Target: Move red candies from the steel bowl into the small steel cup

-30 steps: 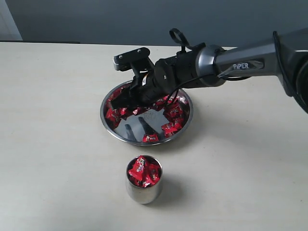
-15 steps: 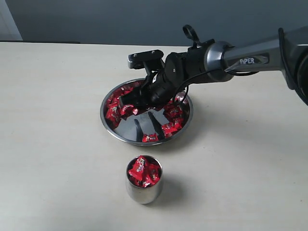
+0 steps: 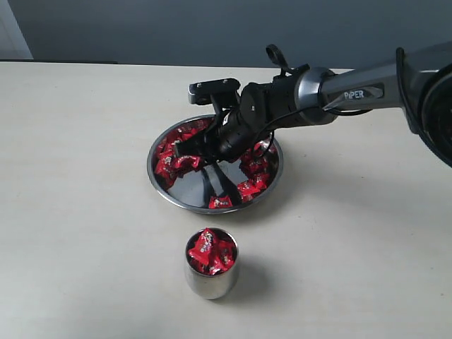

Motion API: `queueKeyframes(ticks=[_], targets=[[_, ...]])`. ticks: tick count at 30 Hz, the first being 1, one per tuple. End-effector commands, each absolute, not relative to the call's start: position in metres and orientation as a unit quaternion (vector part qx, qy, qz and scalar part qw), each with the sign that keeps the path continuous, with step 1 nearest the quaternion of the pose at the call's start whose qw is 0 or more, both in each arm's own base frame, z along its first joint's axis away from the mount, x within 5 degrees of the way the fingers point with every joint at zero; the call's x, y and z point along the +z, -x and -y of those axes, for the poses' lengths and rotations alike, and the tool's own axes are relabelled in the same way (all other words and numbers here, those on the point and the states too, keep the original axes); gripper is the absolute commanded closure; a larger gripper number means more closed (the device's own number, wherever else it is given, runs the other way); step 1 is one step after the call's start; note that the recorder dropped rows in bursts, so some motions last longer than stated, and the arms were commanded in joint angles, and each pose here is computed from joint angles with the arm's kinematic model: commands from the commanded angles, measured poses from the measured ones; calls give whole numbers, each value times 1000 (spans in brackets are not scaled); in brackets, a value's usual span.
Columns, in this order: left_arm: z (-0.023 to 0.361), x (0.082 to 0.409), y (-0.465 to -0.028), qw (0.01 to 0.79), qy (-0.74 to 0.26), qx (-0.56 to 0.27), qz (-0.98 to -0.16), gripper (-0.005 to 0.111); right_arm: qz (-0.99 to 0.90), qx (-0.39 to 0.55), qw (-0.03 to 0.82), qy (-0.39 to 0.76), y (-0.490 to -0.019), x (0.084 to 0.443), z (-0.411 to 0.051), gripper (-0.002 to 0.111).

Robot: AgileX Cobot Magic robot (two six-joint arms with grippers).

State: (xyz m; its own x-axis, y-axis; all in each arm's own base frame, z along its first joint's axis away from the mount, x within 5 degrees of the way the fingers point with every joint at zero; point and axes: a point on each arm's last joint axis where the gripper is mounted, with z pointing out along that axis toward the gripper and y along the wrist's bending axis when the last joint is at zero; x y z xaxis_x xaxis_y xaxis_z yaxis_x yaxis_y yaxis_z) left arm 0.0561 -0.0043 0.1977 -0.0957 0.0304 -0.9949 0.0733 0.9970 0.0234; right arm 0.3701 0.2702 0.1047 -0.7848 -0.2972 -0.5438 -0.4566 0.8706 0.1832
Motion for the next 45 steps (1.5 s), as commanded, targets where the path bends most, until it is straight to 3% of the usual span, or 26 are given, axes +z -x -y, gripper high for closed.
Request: queueKeyframes(ticks=[1, 7, 21, 35, 45], targets=[[4, 197, -56, 673, -34, -17, -739, 105, -931, 156, 265, 198, -373, 104, -270, 95], [4, 197, -56, 673, -34, -17, -739, 105, -930, 156, 268, 197, -373, 104, -270, 107], [4, 197, -56, 673, -34, -17, -739, 105, -925, 159, 284, 195, -376, 108, -271, 107], [4, 197, -56, 674, -34, -17, -738, 105, -903, 181, 333, 202, -365, 183, -264, 107], [4, 197, -56, 674, -34, -17, -738, 105, -902, 166, 322, 234, -300, 228, -221, 107]])
